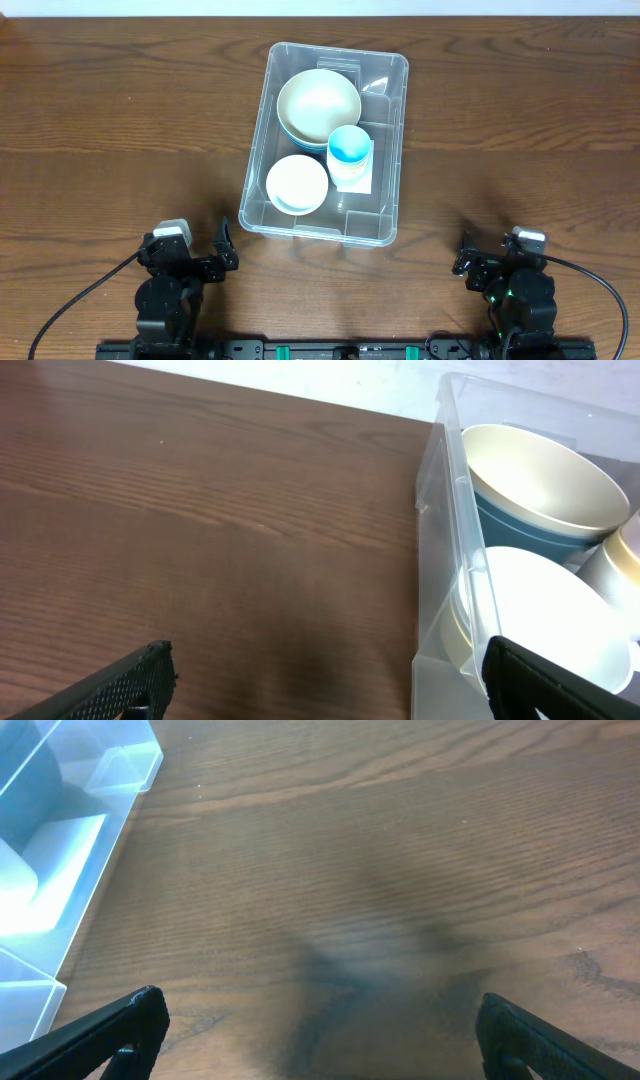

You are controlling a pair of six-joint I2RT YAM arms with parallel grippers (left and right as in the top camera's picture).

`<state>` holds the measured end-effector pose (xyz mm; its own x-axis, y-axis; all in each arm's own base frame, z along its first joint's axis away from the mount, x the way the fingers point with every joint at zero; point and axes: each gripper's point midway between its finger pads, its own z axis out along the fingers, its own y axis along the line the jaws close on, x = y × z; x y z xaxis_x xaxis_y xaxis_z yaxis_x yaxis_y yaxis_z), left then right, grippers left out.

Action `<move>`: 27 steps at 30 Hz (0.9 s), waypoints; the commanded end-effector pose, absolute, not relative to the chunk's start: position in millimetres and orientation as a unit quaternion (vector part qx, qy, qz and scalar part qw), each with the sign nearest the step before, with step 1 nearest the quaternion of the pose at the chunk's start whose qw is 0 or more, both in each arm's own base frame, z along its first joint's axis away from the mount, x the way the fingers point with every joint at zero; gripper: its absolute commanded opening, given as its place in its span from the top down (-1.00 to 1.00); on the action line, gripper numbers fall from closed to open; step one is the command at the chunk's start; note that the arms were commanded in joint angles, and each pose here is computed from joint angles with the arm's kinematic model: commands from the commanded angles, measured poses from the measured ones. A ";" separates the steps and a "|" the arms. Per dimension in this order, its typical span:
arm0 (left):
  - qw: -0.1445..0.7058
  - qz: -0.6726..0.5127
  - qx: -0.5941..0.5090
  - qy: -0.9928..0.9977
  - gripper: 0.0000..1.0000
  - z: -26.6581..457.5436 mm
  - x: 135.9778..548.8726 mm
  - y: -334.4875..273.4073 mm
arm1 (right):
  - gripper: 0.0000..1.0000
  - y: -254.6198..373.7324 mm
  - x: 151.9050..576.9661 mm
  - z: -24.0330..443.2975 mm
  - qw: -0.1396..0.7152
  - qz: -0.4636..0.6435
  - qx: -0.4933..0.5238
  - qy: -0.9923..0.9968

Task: Pack container

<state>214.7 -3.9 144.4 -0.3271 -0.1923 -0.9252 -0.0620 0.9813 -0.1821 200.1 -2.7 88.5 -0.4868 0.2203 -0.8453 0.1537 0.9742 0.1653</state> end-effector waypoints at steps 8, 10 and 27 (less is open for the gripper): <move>0.575 -0.053 -0.070 0.813 -0.96 143.2 214.5 -4.5 | -0.98 -3.5 200.0 87.7 0.496 0.036 0.116 0.860; 0.573 -0.053 -0.071 0.815 -0.96 141.7 214.0 -4.4 | -0.98 -3.5 200.0 87.7 0.496 0.036 0.116 0.860; 0.516 -0.044 -0.071 0.853 -0.96 110.9 200.5 -3.5 | -0.98 -3.5 200.0 87.7 0.496 0.036 0.116 0.860</move>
